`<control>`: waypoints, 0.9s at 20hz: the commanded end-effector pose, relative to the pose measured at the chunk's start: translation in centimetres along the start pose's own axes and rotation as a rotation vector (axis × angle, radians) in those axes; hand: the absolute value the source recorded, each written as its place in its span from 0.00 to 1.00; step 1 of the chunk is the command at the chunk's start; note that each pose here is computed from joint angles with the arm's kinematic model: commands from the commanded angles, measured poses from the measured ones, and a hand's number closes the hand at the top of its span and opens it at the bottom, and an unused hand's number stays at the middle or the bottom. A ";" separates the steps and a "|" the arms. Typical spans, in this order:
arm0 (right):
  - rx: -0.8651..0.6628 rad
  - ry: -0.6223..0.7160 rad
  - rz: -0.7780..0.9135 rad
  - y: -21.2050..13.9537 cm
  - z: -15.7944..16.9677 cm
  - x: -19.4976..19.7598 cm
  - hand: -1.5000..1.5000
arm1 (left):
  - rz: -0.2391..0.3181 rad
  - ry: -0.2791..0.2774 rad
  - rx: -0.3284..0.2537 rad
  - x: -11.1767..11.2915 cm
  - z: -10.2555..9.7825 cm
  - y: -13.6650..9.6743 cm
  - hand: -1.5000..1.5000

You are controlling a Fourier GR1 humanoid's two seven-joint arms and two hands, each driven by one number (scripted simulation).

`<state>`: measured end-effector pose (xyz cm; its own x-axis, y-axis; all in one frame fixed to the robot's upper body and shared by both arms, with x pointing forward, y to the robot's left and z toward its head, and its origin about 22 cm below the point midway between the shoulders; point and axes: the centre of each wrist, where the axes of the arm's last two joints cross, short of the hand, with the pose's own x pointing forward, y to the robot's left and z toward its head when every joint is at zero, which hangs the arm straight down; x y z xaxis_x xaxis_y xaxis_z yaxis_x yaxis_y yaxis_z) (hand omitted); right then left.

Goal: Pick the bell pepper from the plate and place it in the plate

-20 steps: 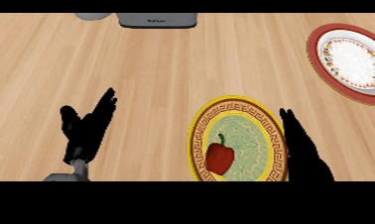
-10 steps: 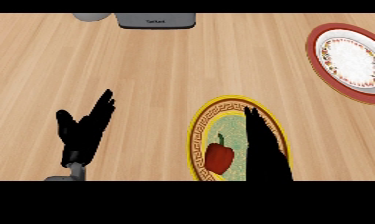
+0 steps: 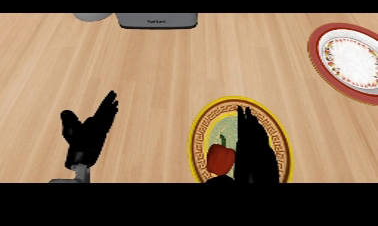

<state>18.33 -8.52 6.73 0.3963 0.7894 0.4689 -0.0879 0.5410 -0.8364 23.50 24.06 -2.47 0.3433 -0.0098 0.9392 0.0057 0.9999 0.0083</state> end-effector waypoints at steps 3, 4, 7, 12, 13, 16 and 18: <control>-0.008 0.139 0.029 1.7 0.9 -0.4 0.00 | 0.002 0.040 -0.012 -1.1 0.1 -1.6 0.50; 0.011 0.145 0.032 0.8 0.4 -0.7 0.00 | -0.009 0.038 0.014 -2.7 -0.9 -1.3 0.50; 0.017 0.148 0.025 2.5 0.3 -0.1 0.00 | 0.002 0.040 -0.001 -0.3 -0.9 -0.7 0.50; 0.060 0.151 0.051 4.3 -1.3 -0.7 0.00 | 0.019 0.039 -0.001 -1.9 -1.1 1.2 0.50; 0.061 0.174 0.045 3.6 -2.7 -0.2 0.00 | -0.008 0.031 0.002 -0.8 -1.3 -1.1 0.50; 0.145 0.119 0.134 3.7 -2.8 -0.1 1.00 | 0.008 0.024 -0.001 -0.1 1.8 -0.8 0.50; 0.100 0.086 0.159 4.0 -2.4 -0.3 1.00 | 0.017 0.027 0.026 -1.0 0.9 0.6 0.50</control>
<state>19.91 -7.81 2.48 0.4230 0.8275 0.3692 -0.2173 0.4882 -0.8452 23.05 23.82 -2.47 0.3438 -0.0065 0.9390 0.0000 1.0000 0.0069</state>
